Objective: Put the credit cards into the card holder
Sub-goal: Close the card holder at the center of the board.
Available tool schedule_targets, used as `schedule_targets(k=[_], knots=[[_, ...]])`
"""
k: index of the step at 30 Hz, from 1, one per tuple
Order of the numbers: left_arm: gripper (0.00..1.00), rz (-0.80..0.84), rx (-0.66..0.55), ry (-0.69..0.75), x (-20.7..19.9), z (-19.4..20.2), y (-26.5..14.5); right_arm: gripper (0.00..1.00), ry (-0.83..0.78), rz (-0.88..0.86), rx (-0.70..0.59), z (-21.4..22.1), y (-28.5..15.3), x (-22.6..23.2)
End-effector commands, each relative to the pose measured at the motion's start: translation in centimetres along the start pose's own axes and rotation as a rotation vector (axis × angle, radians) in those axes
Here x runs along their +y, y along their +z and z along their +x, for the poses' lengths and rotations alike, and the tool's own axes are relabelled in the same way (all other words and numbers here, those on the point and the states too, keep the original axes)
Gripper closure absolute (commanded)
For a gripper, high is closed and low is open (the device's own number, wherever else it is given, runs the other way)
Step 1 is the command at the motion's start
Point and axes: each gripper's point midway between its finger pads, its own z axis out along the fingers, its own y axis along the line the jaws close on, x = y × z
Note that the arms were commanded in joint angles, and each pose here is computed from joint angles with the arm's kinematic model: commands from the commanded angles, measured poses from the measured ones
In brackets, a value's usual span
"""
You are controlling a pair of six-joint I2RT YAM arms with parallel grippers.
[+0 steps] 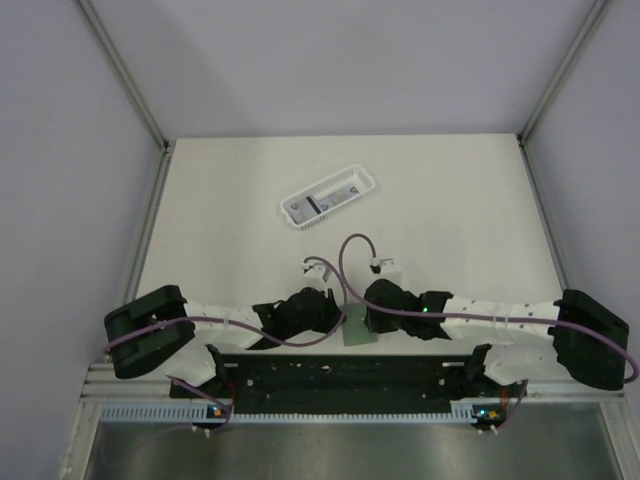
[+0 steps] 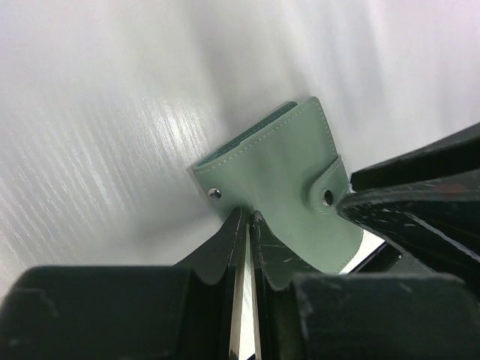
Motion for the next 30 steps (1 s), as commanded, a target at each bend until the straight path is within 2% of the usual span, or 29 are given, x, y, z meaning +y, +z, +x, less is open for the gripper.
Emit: schedule_targets(k=[1,5,12,20,26,30], knots=[[0.88,-0.015,0.031,0.013,0.4,0.7,-0.1,0.72,-0.007,-0.054,-0.019,0.2,-1.9,-0.2],[0.88,0.016,0.028,0.015,-0.5,0.2,-0.4,0.70,-0.007,-0.063,-0.051,-0.3,-2.4,-0.5],[0.90,0.085,0.040,0.042,-2.6,-0.4,-0.6,0.72,0.004,-0.098,-0.067,-0.3,-2.2,-0.1],[0.93,0.121,0.022,0.039,-3.5,-1.1,-1.4,0.72,-0.011,-0.130,-0.093,-0.8,-1.9,0.8],[0.94,0.154,-0.009,0.042,-4.7,-2.2,-2.2,0.73,-0.005,-0.155,-0.162,-2.3,-3.0,0.9],[0.95,0.150,0.012,0.050,-4.8,-1.8,-1.7,0.73,0.002,-0.148,-0.171,-2.7,-3.0,0.4]])
